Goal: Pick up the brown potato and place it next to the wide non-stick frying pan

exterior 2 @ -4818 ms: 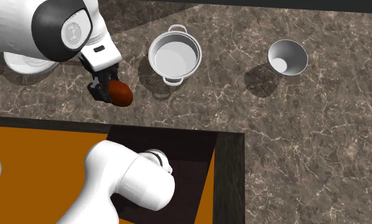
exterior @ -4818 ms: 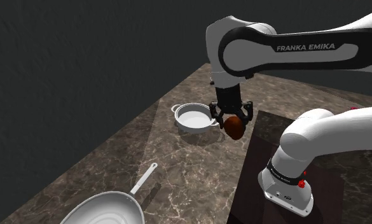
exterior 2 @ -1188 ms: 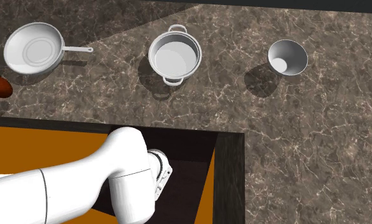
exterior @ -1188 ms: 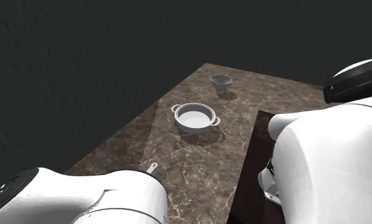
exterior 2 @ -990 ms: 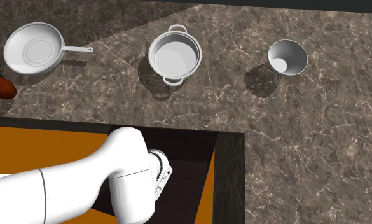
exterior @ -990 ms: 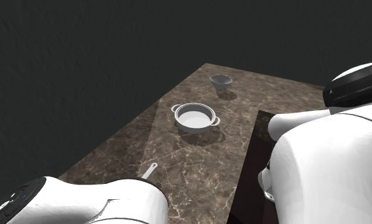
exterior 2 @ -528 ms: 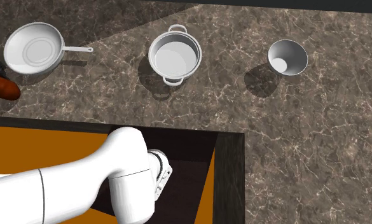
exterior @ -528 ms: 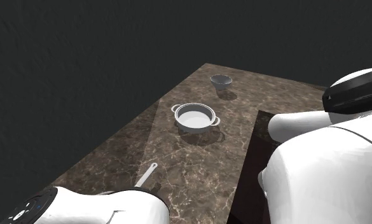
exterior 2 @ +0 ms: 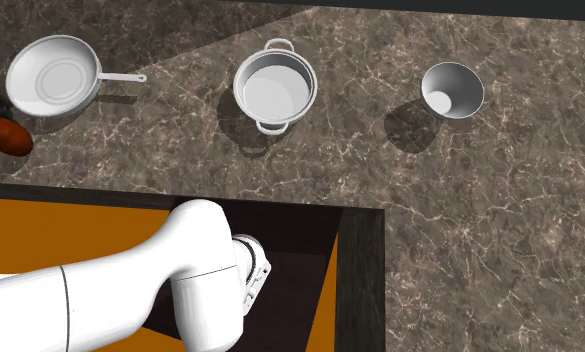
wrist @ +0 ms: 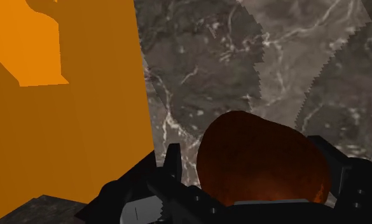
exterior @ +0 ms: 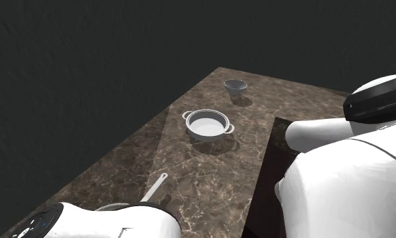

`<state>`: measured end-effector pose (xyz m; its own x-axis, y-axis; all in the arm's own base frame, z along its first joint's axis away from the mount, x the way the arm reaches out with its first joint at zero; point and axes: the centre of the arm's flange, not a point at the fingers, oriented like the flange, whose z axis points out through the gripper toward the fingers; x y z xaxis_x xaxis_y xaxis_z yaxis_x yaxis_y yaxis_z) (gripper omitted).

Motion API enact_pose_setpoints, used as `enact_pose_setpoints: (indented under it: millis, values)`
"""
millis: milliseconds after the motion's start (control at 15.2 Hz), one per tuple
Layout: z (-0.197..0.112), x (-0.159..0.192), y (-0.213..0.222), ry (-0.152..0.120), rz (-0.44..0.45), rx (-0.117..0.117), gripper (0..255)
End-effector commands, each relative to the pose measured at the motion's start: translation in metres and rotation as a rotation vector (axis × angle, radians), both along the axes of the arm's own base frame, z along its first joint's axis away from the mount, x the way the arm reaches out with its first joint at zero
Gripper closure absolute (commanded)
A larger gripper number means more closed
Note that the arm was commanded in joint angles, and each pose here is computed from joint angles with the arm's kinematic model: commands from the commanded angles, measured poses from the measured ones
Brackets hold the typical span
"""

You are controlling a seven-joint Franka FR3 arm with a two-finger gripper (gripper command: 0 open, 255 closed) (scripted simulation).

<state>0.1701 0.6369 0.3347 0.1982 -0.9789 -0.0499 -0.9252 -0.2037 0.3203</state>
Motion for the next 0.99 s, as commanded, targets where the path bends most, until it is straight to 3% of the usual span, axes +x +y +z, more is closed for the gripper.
enact_pose_setpoints:
  millis: [0,132,396,924]
  values:
    - [-0.001,0.000,0.000,0.000,0.000,-0.001,0]
    - [0.000,0.001,0.000,0.000,0.000,-0.001,0]
    - [0.047,0.017,0.001,0.000,0.000,-0.001,0]
    - [0.047,0.017,0.001,0.000,0.000,-0.001,0]
